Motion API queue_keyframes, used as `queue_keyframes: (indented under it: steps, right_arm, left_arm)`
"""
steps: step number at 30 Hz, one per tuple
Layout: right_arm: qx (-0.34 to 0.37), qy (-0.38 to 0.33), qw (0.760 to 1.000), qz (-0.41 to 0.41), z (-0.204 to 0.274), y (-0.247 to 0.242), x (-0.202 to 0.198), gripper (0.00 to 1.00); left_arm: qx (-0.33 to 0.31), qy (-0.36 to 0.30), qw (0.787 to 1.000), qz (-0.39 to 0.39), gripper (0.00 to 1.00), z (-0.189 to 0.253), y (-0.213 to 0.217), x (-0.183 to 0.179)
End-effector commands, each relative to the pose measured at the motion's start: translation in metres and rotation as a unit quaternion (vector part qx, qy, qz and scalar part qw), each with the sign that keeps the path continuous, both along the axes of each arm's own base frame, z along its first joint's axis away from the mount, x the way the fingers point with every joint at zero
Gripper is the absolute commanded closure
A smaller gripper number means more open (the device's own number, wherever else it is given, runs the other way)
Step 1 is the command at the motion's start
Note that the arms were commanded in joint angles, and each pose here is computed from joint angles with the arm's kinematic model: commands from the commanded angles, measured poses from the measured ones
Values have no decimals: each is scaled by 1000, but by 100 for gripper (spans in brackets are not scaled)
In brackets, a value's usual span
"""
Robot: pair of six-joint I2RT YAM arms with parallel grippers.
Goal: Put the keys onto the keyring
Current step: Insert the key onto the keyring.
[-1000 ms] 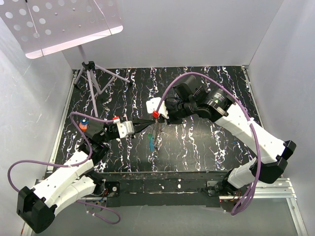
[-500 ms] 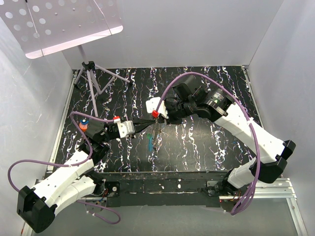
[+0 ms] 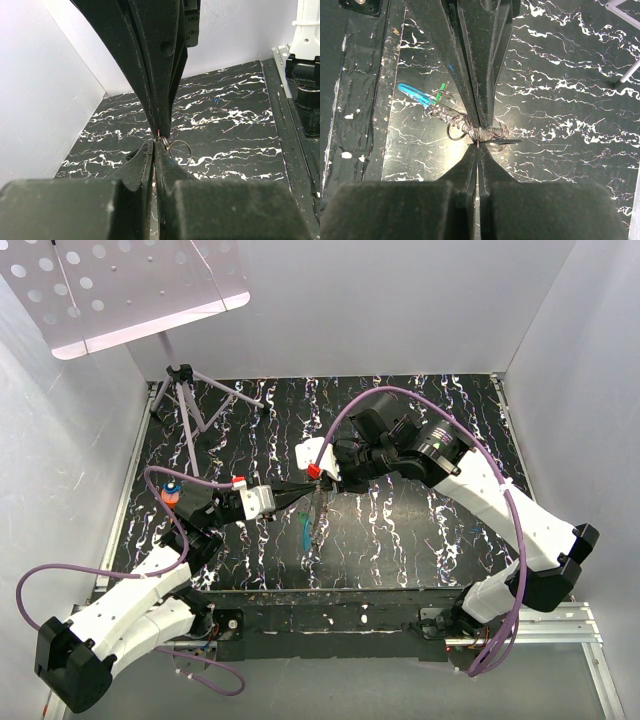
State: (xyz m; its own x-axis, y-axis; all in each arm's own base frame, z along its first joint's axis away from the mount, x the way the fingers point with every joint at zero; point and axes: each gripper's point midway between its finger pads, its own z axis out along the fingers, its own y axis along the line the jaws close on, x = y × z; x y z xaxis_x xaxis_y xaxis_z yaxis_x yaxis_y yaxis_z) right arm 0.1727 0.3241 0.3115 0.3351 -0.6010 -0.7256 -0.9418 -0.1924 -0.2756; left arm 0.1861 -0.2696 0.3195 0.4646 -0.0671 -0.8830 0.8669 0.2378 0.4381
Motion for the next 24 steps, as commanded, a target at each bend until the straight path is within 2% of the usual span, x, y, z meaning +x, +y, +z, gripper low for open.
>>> queue_keyframes:
  steps: [1,24]
  right_arm:
    - [53,-19,998,16,30,16,0,99]
    - [31,-31,999,26,24,21,-3,99]
  left_arm:
    - [-1,-12,1000,-15,100,6,-2,-6]
    - [5,7,1000,2,100,3,-3,3]
